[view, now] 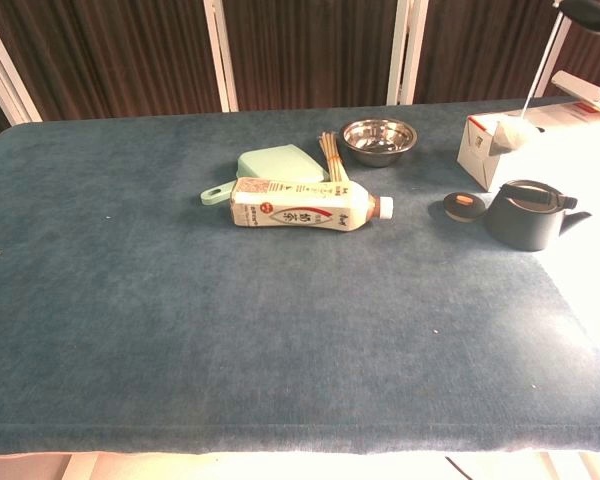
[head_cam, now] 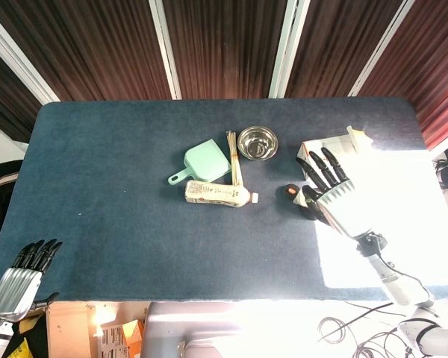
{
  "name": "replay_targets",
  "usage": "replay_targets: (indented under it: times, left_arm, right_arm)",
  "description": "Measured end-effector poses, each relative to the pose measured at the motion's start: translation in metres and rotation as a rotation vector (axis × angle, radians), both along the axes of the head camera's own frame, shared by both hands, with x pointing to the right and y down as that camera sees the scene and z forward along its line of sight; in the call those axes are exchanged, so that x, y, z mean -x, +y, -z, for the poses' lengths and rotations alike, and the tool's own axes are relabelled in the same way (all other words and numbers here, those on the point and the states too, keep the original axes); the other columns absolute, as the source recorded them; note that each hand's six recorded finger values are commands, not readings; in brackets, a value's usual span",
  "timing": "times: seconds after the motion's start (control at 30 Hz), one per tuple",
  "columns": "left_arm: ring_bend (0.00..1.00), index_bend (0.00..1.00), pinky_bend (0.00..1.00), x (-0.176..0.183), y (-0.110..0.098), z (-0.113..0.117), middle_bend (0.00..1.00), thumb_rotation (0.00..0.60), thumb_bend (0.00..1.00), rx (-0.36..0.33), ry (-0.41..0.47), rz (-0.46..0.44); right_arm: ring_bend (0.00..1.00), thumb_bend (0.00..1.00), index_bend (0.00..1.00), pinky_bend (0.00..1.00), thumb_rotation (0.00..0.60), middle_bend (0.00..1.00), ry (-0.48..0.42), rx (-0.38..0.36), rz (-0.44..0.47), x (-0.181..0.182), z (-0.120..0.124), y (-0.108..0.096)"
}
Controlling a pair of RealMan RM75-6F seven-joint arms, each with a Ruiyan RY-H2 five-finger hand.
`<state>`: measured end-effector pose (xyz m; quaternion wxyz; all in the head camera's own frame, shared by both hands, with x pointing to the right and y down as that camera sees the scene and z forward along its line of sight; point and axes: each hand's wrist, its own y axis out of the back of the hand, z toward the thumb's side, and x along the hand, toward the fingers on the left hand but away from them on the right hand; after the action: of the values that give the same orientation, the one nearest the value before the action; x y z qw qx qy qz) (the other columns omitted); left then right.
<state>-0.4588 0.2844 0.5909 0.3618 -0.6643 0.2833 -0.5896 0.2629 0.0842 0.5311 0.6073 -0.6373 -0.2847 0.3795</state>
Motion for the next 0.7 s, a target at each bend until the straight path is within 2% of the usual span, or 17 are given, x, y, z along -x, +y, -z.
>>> replay_targets:
  times: [0.43, 0.7]
  left_arm:
    - [0.03, 0.00, 0.10, 0.002, -0.005, -0.007, 0.08, 0.600, 0.04, 0.023, -0.011, 0.014]
    - [0.03, 0.00, 0.10, 0.001, -0.008, -0.013, 0.08, 0.600, 0.04, 0.043, -0.017, 0.018]
  right_arm:
    - [0.00, 0.45, 0.67, 0.00, 0.600, 0.12, -0.012, 0.039, -0.121, -0.021, -0.006, -0.039]
    - [0.00, 0.45, 0.67, 0.00, 0.600, 0.12, -0.007, 0.049, -0.126, -0.026, -0.013, -0.044]
